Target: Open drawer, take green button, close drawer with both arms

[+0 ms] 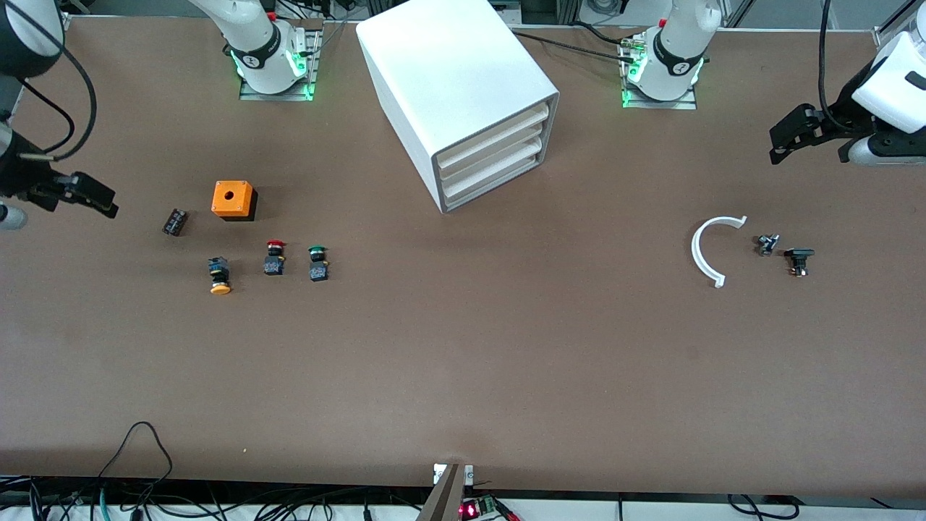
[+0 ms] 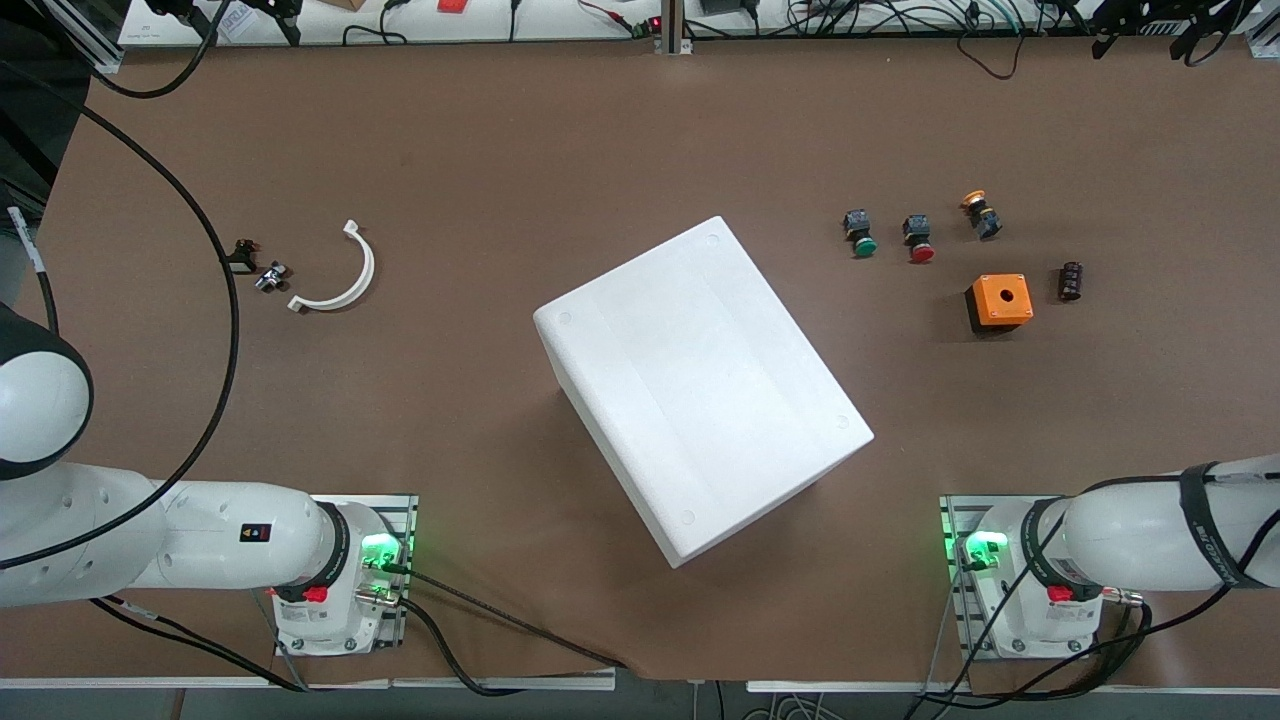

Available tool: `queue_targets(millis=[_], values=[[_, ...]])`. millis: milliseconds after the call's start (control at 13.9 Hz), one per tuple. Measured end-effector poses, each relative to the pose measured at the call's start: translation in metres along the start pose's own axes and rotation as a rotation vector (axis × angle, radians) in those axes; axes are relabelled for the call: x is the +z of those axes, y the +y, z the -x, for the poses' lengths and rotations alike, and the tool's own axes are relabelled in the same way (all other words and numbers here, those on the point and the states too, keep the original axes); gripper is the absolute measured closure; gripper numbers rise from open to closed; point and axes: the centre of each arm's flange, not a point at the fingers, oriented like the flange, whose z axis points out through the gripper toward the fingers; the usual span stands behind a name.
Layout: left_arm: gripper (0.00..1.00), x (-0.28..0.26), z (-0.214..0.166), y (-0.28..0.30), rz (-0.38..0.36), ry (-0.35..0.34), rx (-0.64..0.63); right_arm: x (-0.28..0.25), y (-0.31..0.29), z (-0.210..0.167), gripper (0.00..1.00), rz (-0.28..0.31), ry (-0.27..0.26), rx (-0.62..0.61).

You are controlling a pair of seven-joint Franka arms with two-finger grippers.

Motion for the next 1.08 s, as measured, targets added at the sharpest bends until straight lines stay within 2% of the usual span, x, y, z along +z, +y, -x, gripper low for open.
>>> queue_targets(millis=[215, 789, 933, 1076], values=[[0.0, 0.0, 0.001, 0.01, 0.0, 0.001, 0.019, -0.018, -0.001, 0.024, 0.0, -0.01, -0.029, -0.007], [0.0, 0.002, 0.001, 0.022, -0.001, -0.005, 0.041, -0.032, -0.013, 0.001, 0.0, -0.03, 0.028, -0.013], [0.0, 0.002, 0.001, 0.022, -0.001, -0.004, 0.042, -0.033, -0.014, -0.001, 0.0, -0.028, 0.017, -0.026], [0.0, 0.002, 0.001, 0.022, -0.001, -0.004, 0.042, -0.034, -0.014, 0.002, 0.0, -0.027, -0.018, -0.061]])
